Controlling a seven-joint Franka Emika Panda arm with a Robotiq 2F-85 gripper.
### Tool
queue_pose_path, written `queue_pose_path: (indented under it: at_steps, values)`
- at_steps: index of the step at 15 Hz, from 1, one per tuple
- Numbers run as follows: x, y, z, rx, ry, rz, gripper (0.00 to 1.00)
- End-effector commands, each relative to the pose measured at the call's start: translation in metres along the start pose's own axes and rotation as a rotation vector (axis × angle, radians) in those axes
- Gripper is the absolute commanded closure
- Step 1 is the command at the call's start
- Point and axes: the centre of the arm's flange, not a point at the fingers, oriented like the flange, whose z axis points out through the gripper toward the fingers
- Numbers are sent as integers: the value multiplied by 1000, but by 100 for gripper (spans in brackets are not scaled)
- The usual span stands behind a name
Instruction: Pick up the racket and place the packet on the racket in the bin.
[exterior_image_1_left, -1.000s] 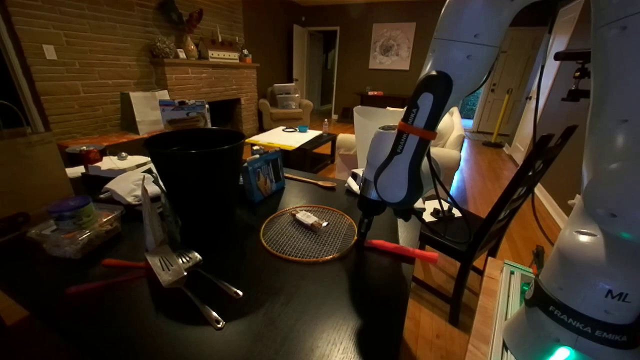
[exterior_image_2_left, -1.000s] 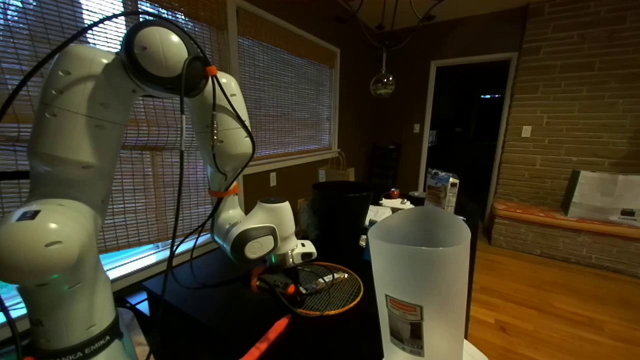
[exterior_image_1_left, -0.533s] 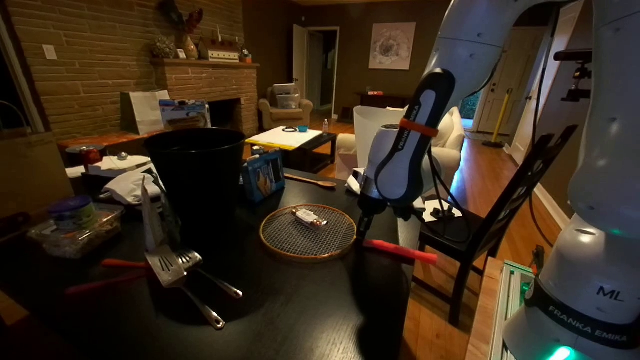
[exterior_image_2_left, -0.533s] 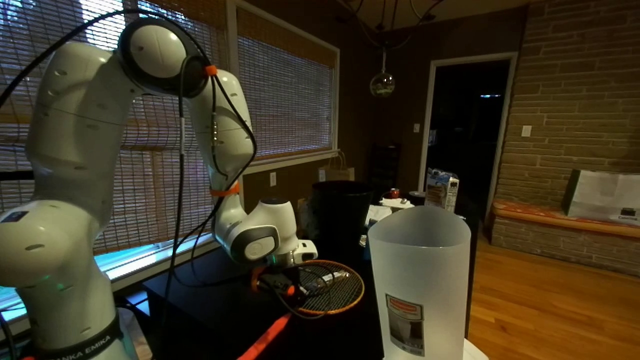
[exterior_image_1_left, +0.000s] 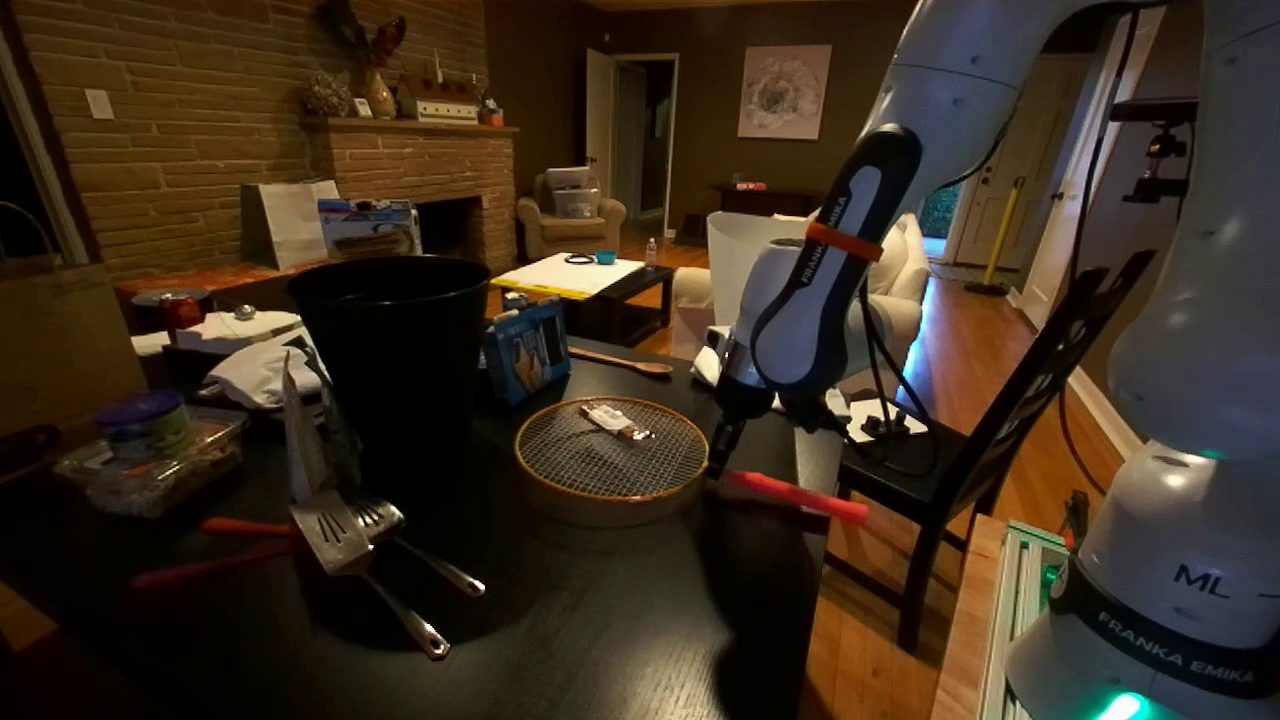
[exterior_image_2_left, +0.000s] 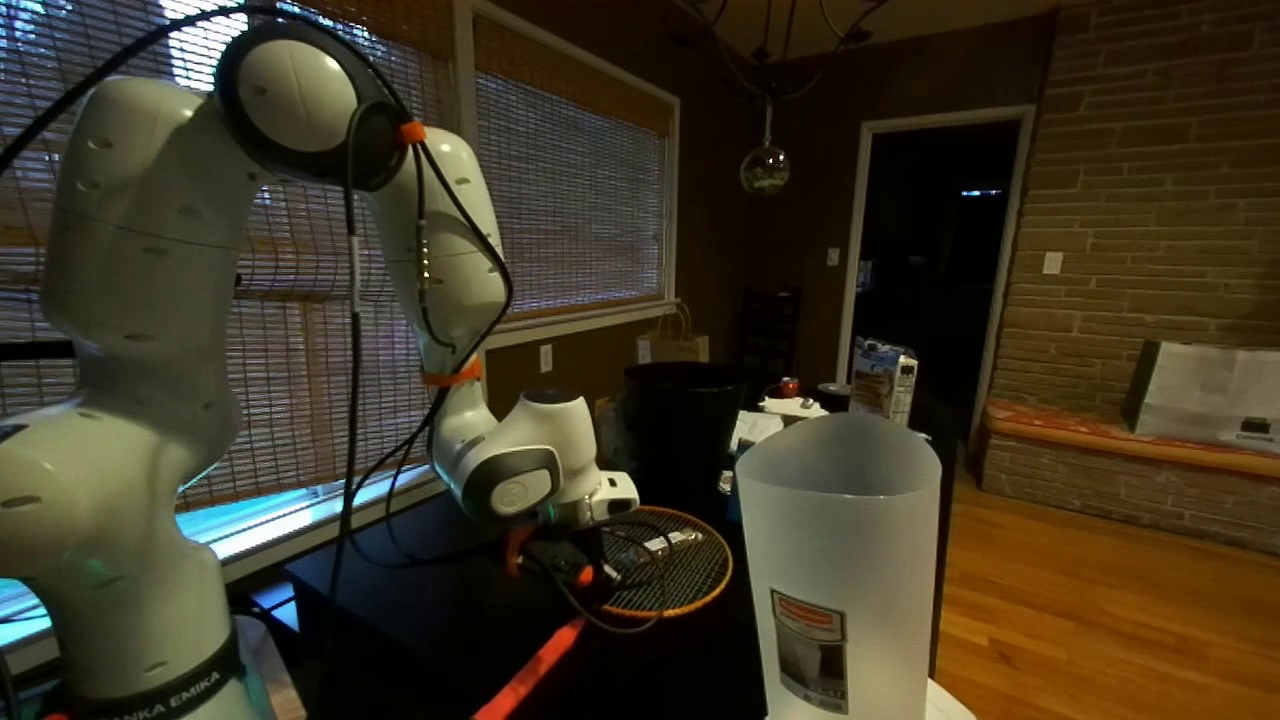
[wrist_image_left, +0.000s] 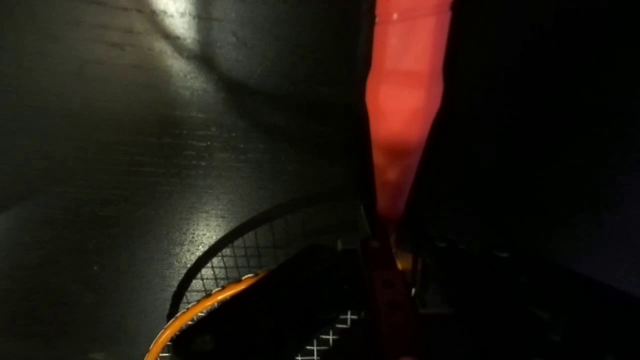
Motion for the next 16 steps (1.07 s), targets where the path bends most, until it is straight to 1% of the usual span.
queue_pose_path:
  at_steps: [1, 6, 11, 16]
  values:
    - [1, 1, -31, -5, -4, -41, 97]
    - [8, -2, -51, -15, -60, -102, 97]
    - [15, -3, -75, -24, -79, -160, 97]
    - [18, 3, -101, -47, -112, -160, 97]
